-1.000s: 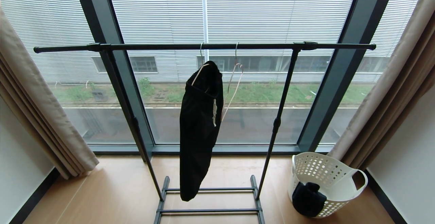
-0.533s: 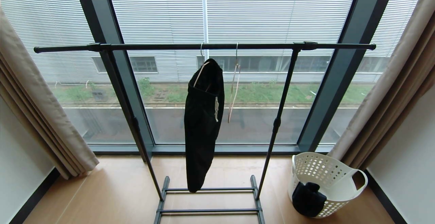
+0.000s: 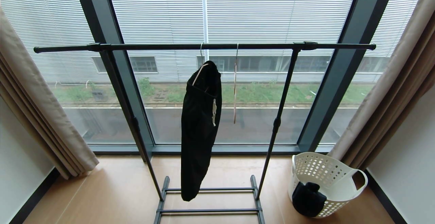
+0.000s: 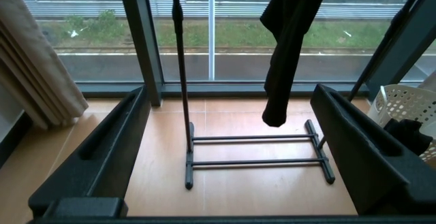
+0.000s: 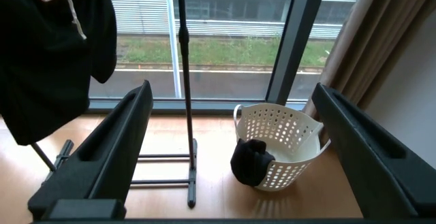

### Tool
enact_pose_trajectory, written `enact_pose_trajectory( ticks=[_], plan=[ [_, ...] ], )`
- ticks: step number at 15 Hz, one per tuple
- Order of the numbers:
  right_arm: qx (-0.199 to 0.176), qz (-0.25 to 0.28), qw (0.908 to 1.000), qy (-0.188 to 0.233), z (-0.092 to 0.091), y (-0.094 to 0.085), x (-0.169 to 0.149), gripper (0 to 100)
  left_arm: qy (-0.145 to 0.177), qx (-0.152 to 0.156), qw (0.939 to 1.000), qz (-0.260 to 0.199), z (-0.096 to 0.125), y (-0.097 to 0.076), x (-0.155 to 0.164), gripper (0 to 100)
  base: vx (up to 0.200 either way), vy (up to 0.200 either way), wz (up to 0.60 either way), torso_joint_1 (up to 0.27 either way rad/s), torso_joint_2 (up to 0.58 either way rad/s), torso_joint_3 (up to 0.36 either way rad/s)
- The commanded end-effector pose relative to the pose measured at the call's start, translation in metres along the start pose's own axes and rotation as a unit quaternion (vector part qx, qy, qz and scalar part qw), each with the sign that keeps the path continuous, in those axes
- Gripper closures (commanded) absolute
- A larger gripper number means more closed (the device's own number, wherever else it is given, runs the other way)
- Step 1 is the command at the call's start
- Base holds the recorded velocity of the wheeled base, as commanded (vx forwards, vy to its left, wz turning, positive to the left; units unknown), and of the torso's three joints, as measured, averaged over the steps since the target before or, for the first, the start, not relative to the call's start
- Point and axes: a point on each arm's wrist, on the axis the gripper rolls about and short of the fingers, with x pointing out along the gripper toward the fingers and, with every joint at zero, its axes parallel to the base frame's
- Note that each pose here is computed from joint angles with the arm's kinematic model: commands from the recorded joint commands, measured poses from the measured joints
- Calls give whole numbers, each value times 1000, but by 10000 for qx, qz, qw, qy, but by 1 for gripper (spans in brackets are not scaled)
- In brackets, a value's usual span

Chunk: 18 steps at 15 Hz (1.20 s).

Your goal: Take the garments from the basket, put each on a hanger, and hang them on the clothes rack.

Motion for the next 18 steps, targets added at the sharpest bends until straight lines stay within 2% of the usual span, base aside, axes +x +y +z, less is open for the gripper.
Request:
enact_pose_trajectory(
  ticks=[1,8,18],
  plan=[
    [-1,3,10000,2,0,0,0,0,10,-2,10000,4,0,0,0,0,0,0,0,0,0,0],
    [-1,3,10000,2,0,0,0,0,10,-10,10000,4,0,0,0,0,0,0,0,-168,372,193],
    [7,-5,10000,-6,0,0,0,0,10,-33,10000,12,0,0,0,0,0,0,0,-241,532,290]
  ],
)
